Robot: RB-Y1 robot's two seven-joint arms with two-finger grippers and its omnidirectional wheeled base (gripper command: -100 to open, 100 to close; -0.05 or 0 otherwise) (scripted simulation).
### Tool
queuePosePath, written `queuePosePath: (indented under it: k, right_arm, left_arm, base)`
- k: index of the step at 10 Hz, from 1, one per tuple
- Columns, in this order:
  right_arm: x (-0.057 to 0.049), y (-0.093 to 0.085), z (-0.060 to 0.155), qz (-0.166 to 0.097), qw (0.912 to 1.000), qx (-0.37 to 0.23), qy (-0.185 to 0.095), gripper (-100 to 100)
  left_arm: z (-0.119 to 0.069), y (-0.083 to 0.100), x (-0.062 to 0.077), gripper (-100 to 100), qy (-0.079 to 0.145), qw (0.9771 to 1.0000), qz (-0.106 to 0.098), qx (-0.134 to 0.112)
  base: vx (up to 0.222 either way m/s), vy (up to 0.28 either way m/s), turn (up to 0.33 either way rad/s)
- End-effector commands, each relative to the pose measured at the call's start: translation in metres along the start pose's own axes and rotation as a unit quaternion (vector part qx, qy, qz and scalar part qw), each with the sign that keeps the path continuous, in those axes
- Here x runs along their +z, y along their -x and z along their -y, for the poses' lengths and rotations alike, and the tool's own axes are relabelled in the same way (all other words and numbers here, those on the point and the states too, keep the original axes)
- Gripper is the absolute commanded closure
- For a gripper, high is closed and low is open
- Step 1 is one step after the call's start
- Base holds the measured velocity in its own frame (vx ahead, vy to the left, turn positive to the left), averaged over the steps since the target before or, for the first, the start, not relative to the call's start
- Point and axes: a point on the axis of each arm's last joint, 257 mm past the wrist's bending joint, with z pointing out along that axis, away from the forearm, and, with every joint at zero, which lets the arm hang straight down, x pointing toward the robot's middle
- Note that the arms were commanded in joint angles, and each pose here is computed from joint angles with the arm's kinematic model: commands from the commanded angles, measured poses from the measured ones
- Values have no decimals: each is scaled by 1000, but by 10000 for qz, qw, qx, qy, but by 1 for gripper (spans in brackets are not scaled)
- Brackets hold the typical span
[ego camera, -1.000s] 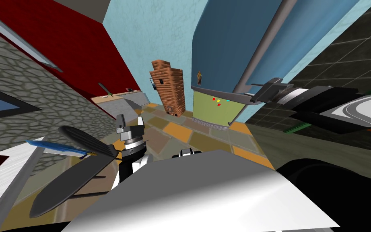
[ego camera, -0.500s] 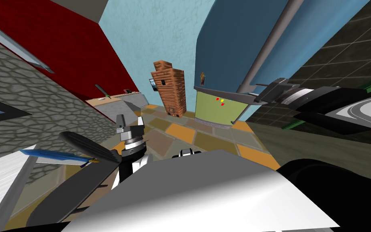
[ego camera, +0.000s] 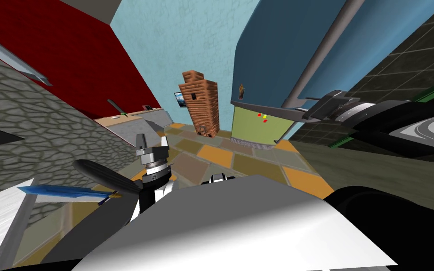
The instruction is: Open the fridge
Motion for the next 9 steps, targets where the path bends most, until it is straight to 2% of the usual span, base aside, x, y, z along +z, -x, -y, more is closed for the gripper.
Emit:
queuePosePath:
  k: [1,2,3,4,5,9]
  right_arm:
    - [-5,-18,6,-198,9998,-32,-85,100]
    - [-5,-18,6,-198,9998,-32,-85,100]
    - [-8,-30,8,-331,9994,-49,-100,100]
    - [-8,-30,8,-331,9994,-49,-100,100]
    - [-5,-26,19,-255,9997,-14,-54,-100]
    - [2,-18,42,-126,9999,27,-48,-100]
  left_arm:
    - [0,0,0,0,0,10000,0,0]
    - [0,0,0,0,0,10000,0,0]
    - [0,0,0,0,0,10000,0,0]
    - [0,0,0,0,0,10000,0,0]
    - [0,0,0,0,0,10000,0,0]
    - [0,0,0,0,1,10000,-2,4]
  base:
    - [67,288,-73]
    - [85,282,-57]
    - [46,316,-71]
    - [58,332,-44]
    - [55,146,-137]
    - [21,-47,-84]
